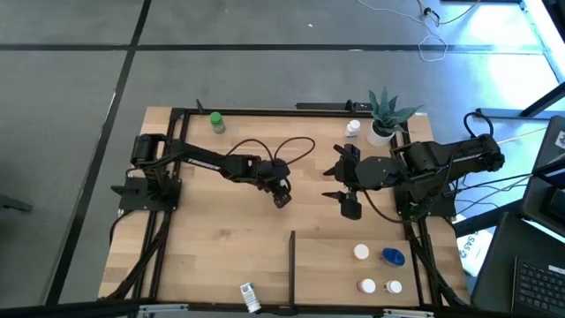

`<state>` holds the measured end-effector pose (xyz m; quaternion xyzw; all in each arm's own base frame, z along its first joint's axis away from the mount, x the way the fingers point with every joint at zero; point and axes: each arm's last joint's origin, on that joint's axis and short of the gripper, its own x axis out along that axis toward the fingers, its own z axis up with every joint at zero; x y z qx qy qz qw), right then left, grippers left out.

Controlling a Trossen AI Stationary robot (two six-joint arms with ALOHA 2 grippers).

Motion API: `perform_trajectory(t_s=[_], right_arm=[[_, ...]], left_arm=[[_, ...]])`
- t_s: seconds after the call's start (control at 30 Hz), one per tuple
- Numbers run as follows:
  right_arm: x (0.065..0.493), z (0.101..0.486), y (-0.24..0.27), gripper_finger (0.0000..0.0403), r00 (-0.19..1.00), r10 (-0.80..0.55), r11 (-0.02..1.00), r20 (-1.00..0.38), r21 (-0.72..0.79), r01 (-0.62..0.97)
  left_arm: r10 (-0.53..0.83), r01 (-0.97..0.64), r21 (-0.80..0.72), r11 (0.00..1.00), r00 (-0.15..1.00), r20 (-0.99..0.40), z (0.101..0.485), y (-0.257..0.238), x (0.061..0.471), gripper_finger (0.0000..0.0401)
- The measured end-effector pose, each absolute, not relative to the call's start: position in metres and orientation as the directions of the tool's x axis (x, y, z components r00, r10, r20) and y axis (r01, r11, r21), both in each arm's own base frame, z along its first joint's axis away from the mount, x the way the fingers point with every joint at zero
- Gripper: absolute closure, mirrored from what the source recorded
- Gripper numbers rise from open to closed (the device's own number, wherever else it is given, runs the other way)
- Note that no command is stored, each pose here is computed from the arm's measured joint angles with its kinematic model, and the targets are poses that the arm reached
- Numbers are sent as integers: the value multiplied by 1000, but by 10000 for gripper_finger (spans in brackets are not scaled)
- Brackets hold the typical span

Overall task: Pick and place medicine bottles onto shelf by color
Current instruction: Move the orange pill bottle from the bottom to the center, then put the bottom white pill bottle onto the shelf

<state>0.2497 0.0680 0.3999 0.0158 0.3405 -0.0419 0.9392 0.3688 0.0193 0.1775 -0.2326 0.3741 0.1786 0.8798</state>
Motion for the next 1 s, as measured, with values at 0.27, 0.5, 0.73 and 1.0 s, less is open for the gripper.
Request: perform_trajectory(t_s=[0.27, 0.5, 0.73, 1.0], right_arm=[[250, 400, 68, 135, 765, -68, 996, -641, 1, 90], [250, 400, 68, 135, 765, -68, 996, -641, 1, 89], [250, 400, 68, 135, 765, -68, 996, -641, 1, 89], [250, 400, 68, 135, 765, -68, 996, -641, 1, 89]], left_arm=[[123, -451, -258, 854, 658, -743, 178, 19, 369, 194], [109, -433, -257, 864, 660, -743, 177, 17, 369, 169], [110, -438, -261, 860, 659, -744, 177, 17, 369, 136], [171, -427, -197, 883, 682, -711, 193, 16, 365, 130]])
